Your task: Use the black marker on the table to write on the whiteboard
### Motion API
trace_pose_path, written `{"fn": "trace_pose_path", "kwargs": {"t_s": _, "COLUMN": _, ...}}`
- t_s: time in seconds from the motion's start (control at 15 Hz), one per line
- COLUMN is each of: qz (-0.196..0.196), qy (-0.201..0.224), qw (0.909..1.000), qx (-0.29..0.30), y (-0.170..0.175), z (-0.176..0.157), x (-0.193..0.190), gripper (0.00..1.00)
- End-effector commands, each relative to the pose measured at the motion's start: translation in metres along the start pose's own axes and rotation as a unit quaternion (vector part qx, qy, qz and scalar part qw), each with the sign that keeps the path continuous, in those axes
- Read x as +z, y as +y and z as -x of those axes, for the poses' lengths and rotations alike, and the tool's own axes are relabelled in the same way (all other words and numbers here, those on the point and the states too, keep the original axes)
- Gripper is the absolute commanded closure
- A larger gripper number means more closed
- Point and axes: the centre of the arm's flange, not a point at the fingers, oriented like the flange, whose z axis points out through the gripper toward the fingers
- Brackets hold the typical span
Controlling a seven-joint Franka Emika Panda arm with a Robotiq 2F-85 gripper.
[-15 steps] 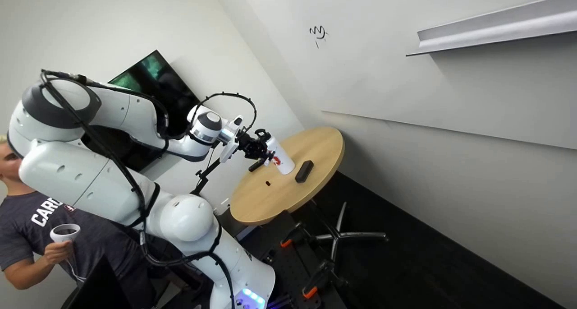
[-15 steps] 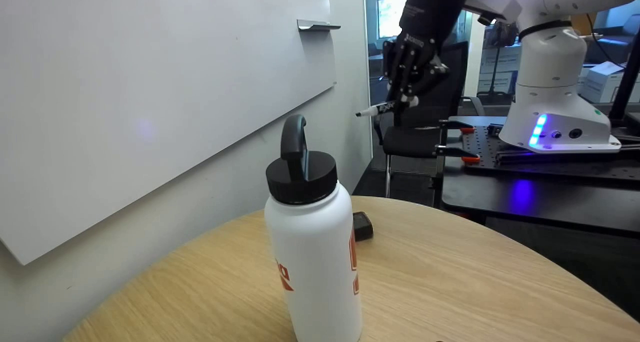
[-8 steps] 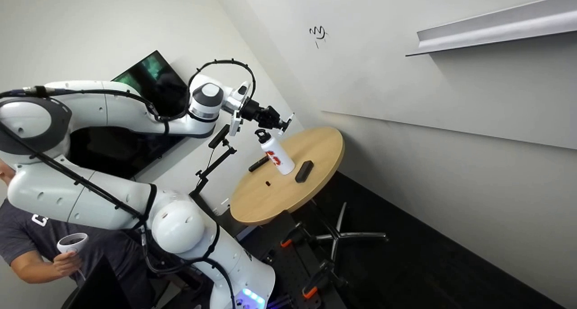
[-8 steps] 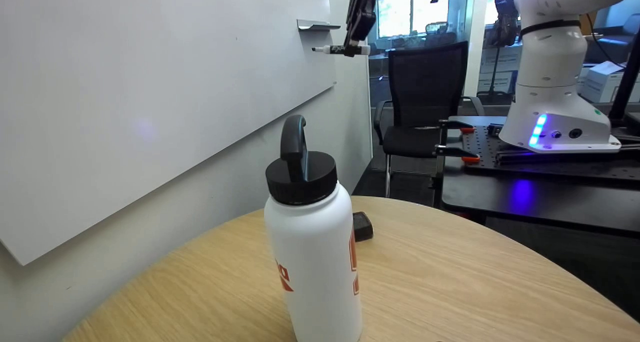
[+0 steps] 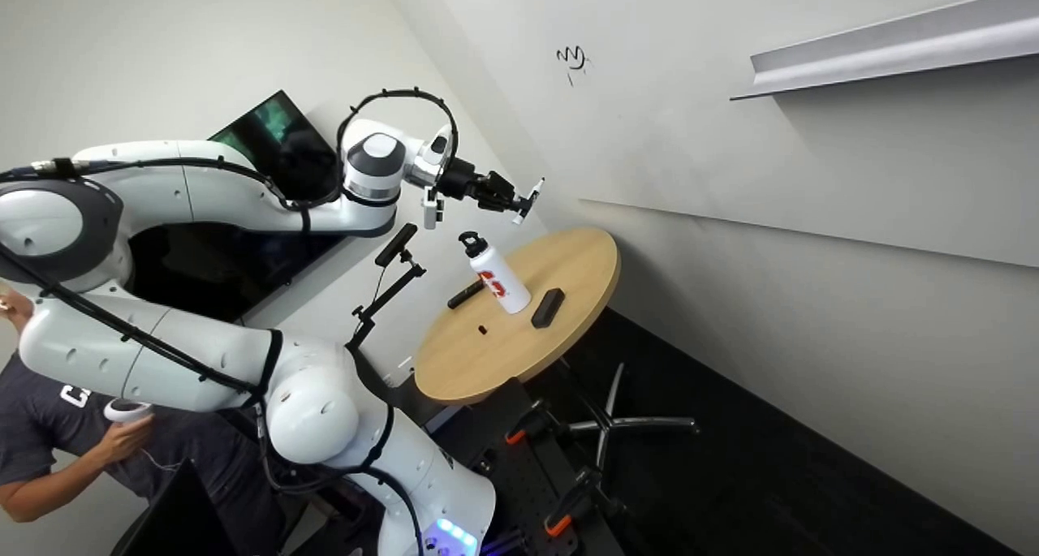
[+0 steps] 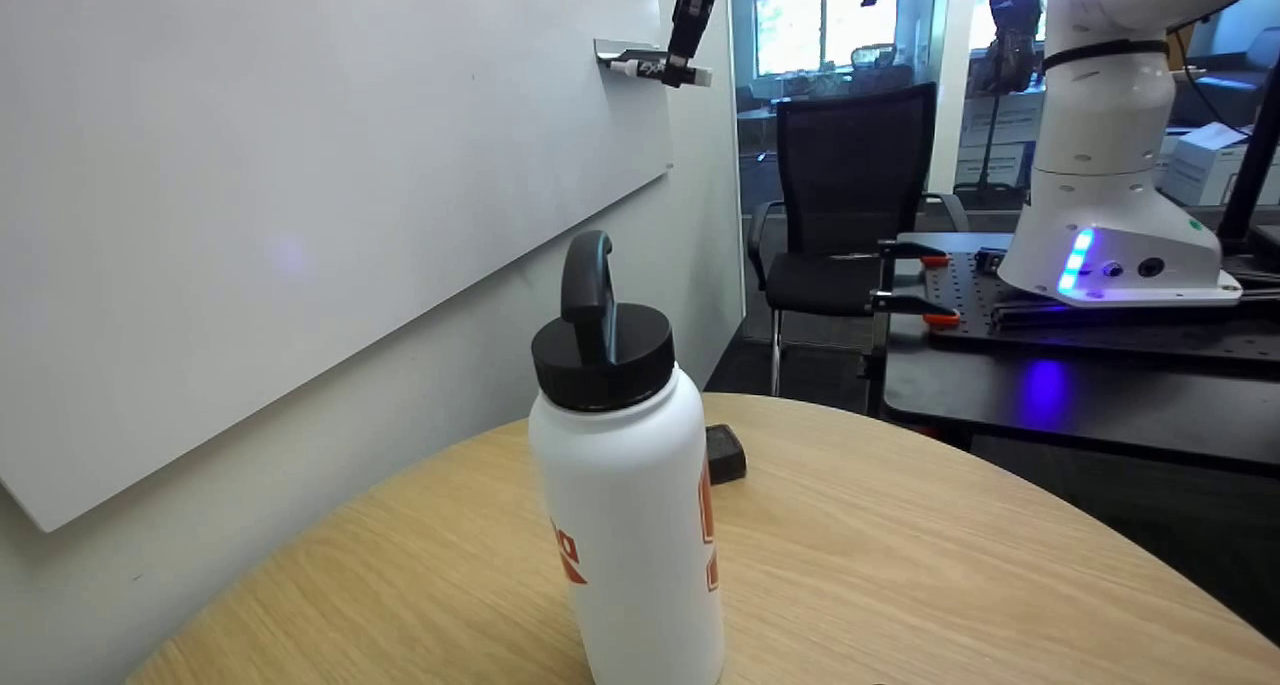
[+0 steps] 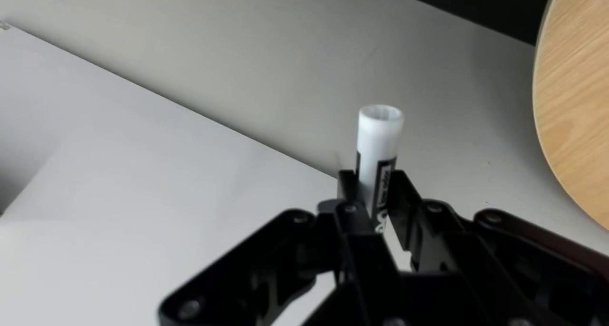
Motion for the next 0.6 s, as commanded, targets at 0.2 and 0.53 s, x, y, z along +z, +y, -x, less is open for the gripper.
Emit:
{"fn": "trace_pose_path", "kwargs": {"t_s": 0.2, "qz": 0.029, "qy": -0.012, "qw": 0.9964, "qx": 0.078, "y": 0.042, "z": -0.037, "x": 0.027, "gripper": 0.95}}
{"fn": "trace_pose_path", "kwargs": {"t_s": 0.53, "qz": 0.015, "qy": 0.005, "qw": 0.9931, "qx": 0.117, "y": 0.086, "z": -0.076, "x": 0.053, "gripper": 0.95}}
